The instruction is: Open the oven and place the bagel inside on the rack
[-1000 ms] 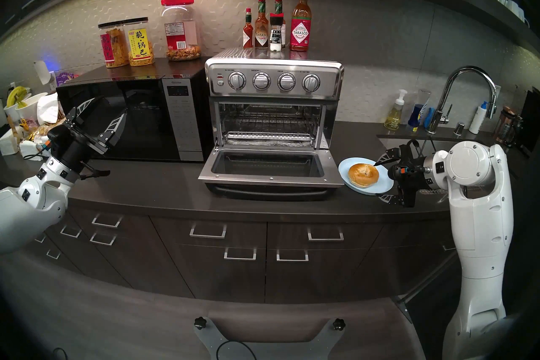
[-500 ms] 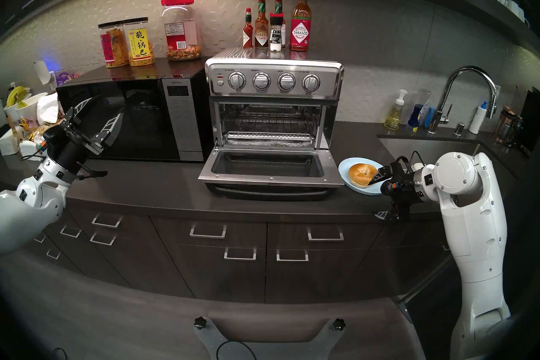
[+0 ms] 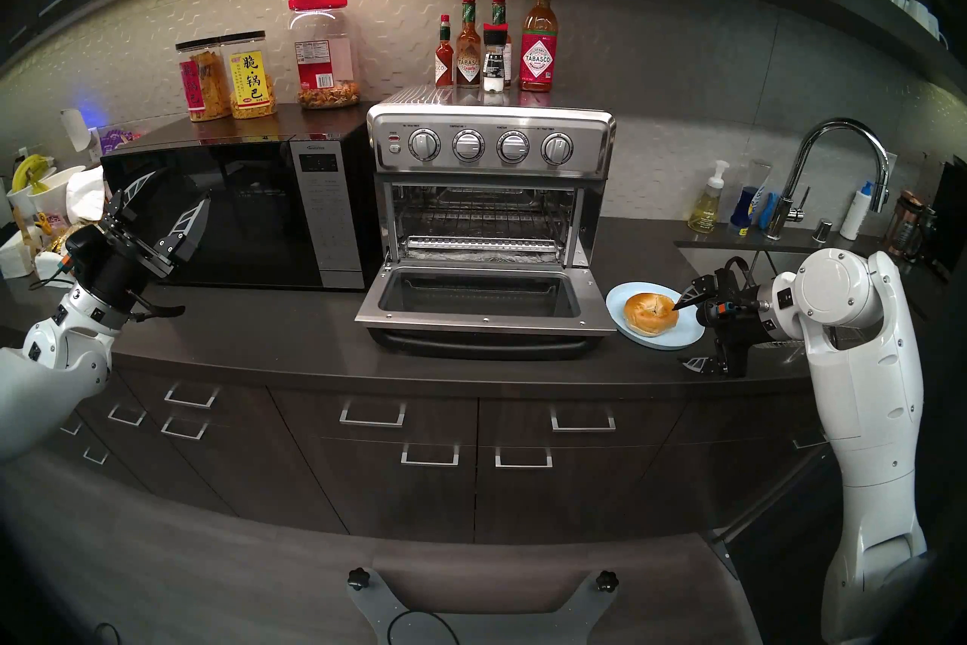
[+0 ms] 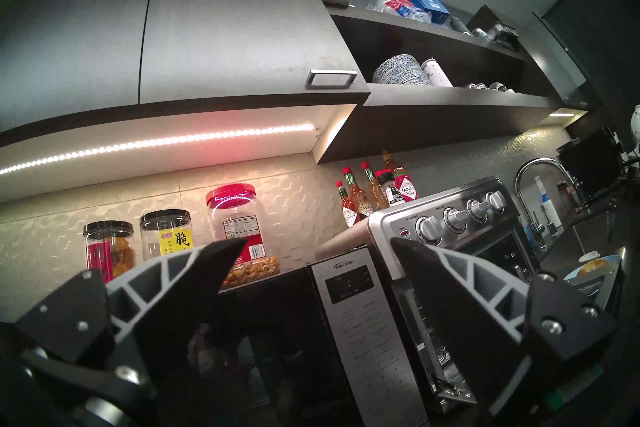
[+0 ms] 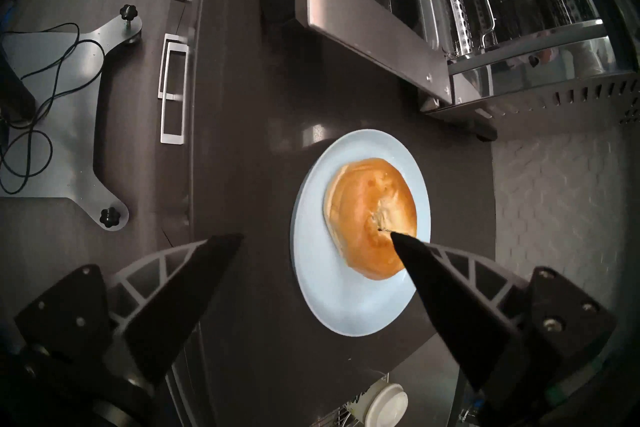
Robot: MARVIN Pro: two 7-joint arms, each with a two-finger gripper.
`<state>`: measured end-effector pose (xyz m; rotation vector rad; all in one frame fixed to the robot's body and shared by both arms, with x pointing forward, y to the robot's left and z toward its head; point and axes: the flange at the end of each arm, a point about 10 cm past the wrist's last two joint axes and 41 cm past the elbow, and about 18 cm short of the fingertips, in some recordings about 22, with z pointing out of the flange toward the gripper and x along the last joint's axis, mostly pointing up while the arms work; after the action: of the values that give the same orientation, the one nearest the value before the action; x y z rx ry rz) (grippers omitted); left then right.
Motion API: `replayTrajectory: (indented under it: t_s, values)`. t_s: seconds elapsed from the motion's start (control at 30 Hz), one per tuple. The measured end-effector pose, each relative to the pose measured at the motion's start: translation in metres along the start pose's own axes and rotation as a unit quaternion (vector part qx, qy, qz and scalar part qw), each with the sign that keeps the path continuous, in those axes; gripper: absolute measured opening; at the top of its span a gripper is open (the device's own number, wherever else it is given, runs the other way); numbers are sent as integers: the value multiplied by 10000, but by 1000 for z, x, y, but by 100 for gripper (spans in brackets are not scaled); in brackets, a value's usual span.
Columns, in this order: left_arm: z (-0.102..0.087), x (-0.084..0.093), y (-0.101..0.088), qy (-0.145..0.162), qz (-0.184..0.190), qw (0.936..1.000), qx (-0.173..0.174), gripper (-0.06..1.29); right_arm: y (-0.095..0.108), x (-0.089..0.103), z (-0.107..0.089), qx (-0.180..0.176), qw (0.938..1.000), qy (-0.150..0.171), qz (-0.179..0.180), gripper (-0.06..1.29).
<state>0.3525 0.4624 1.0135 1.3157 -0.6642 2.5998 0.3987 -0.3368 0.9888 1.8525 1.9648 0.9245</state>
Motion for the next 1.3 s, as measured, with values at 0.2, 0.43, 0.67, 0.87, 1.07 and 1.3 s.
replayTrajectory:
  t_s: [0.2,0.43,0.67,0.87,1.07,1.3]
  values:
    - [-3,5,-2,76,-40,10000,-46,119,8,2,-7,-63,10000,54,22,123]
    - [-6,10,-3,77,-130,9998,-102,119,15,7,-8,-39,9999,111,-9,123]
    - [-9,17,-5,51,-257,9995,-184,119,22,4,-4,92,9999,79,29,123]
    - [-13,25,-7,5,-396,9988,-279,119,23,2,4,276,9996,51,53,123]
    - [-18,36,-9,-85,-585,9974,-410,119,25,5,12,447,9990,55,35,123]
    - [-27,53,-10,-295,-925,9933,-629,119,21,14,29,772,9970,16,-17,123]
